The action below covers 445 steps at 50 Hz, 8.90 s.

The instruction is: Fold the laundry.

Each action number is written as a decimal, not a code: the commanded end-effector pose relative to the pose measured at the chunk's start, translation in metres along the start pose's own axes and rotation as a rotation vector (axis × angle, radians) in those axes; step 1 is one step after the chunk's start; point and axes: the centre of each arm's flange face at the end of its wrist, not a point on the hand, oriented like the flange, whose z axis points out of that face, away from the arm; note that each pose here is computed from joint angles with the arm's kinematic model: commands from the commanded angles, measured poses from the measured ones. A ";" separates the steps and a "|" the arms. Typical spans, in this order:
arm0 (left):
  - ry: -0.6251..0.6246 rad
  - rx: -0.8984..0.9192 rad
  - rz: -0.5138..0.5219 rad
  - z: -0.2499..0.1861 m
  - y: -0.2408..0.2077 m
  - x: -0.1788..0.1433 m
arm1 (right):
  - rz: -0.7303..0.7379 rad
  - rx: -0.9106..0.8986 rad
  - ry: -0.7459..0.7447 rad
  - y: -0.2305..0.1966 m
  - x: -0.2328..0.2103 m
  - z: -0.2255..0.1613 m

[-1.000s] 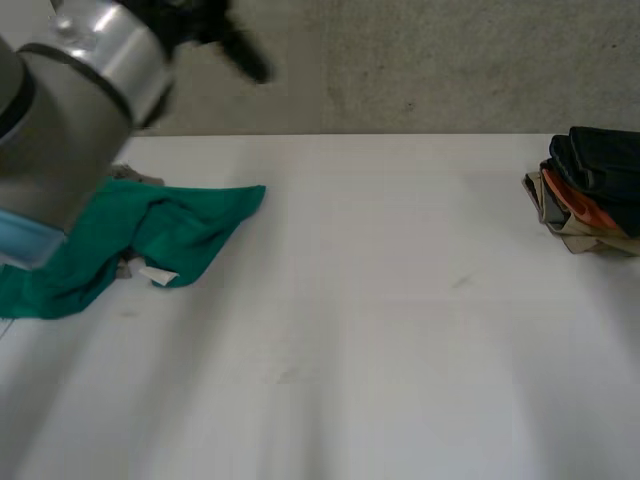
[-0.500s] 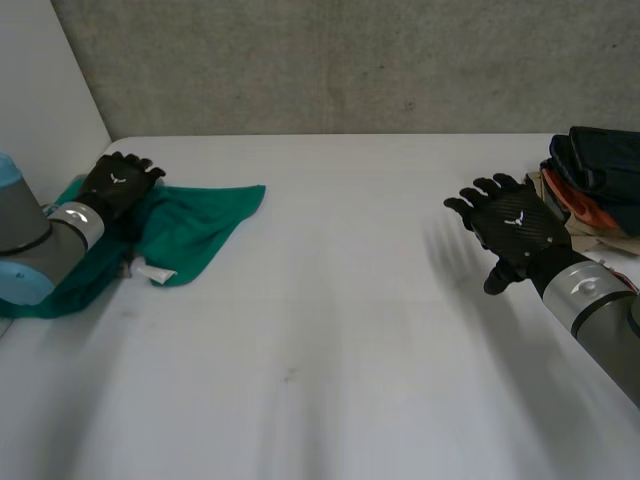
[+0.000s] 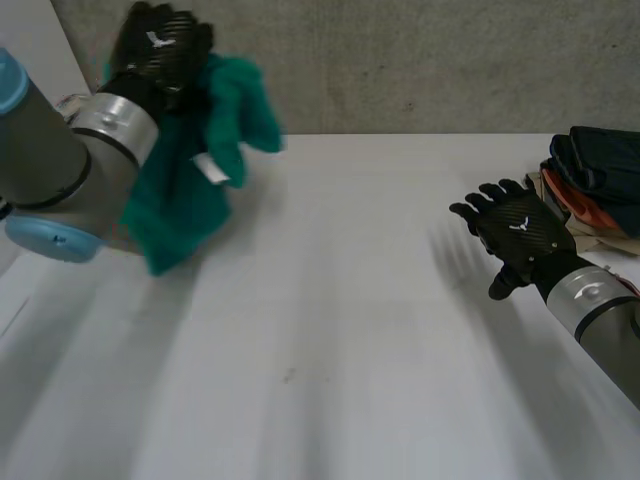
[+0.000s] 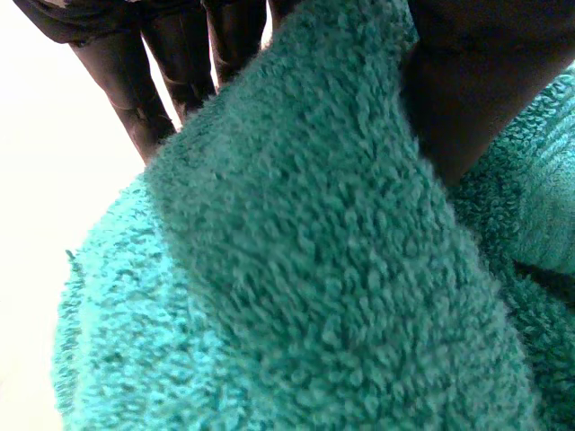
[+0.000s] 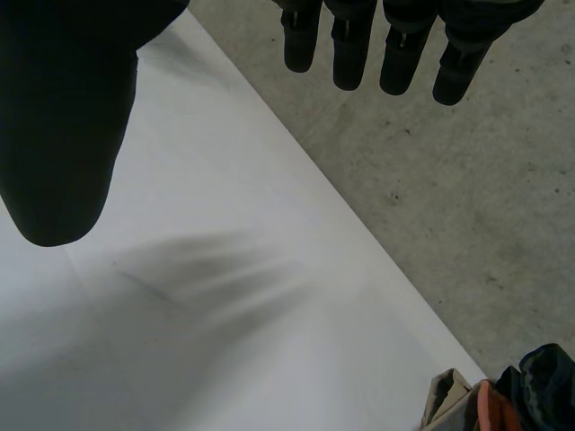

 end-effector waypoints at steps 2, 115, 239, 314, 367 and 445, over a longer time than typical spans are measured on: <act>0.282 0.029 -0.142 -0.047 -0.037 0.115 | 0.005 -0.007 0.000 0.000 0.000 -0.002; -0.404 -0.346 0.248 -0.014 0.137 -0.100 | 0.144 0.094 -0.209 -0.093 -0.038 -0.066; 0.100 -0.360 -0.051 -0.122 0.020 0.080 | 0.024 -0.172 -0.237 0.001 -0.057 0.016; 0.132 -0.438 -0.244 -0.102 0.055 0.032 | -0.010 -0.306 -0.240 0.010 0.025 0.058; -0.115 -0.227 -0.133 -0.079 -0.039 -0.061 | -0.069 -0.024 0.178 -0.134 0.138 -0.015; 0.186 -0.624 0.300 -0.167 0.076 0.042 | -0.203 -0.525 -0.134 0.024 0.019 -0.029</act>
